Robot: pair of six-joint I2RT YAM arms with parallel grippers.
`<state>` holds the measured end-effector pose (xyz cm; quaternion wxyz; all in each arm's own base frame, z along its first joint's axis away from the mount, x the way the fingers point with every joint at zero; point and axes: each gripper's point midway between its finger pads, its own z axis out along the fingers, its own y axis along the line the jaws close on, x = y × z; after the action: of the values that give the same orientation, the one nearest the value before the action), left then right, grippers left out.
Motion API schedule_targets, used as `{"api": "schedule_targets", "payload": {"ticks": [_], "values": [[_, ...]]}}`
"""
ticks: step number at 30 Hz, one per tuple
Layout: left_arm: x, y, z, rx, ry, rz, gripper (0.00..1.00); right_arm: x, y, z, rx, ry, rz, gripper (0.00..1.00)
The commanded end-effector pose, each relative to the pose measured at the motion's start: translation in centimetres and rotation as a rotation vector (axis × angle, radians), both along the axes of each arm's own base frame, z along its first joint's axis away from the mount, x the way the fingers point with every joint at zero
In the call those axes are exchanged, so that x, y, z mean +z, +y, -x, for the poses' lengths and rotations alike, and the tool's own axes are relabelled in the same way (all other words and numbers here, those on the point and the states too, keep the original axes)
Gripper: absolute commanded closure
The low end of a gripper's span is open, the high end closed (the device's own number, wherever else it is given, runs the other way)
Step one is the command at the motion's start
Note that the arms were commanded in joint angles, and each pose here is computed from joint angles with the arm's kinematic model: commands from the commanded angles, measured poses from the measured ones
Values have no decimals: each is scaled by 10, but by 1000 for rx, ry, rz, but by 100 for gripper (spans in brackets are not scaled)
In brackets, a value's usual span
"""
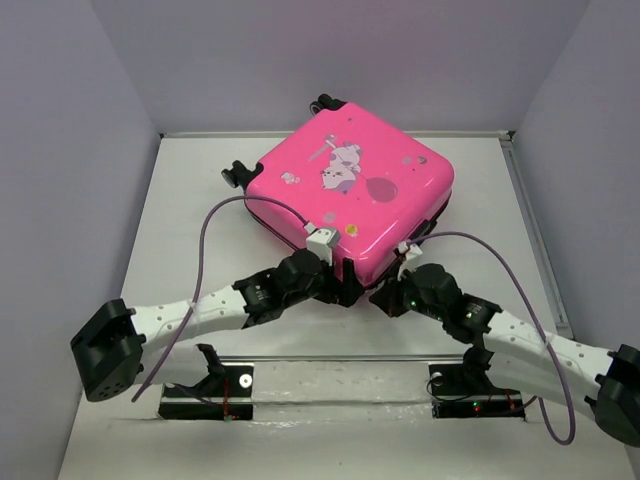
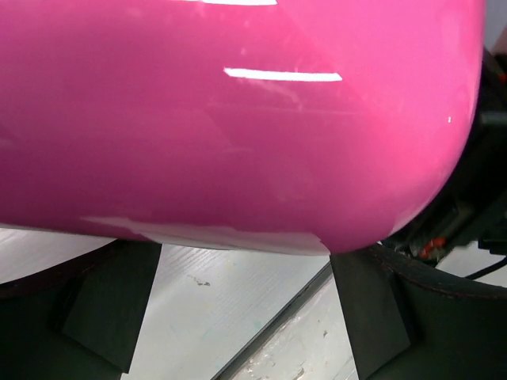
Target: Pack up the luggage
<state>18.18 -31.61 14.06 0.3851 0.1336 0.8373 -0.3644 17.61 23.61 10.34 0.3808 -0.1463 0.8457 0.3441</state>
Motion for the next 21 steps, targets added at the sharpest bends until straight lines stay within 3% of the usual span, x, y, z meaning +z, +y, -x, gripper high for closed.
{"api": "schedule_targets", "payload": {"ticks": [1,7,12,14,16,21], "values": [[110,-31,-55,107,-245,215,4,-6,16,53,122,95,5,93],[135,-39,-81,149,-252,266,5,22,55,108,276,120,-61,93],[158,-57,-81,100,-252,345,6,41,89,91,180,38,-158,93],[163,-55,-84,121,-249,348,5,57,99,80,120,10,-260,93],[178,-42,-93,153,-255,371,2,71,102,67,54,-27,-349,93],[190,14,-121,210,-221,342,1,68,97,53,-14,-68,-303,93]]}}
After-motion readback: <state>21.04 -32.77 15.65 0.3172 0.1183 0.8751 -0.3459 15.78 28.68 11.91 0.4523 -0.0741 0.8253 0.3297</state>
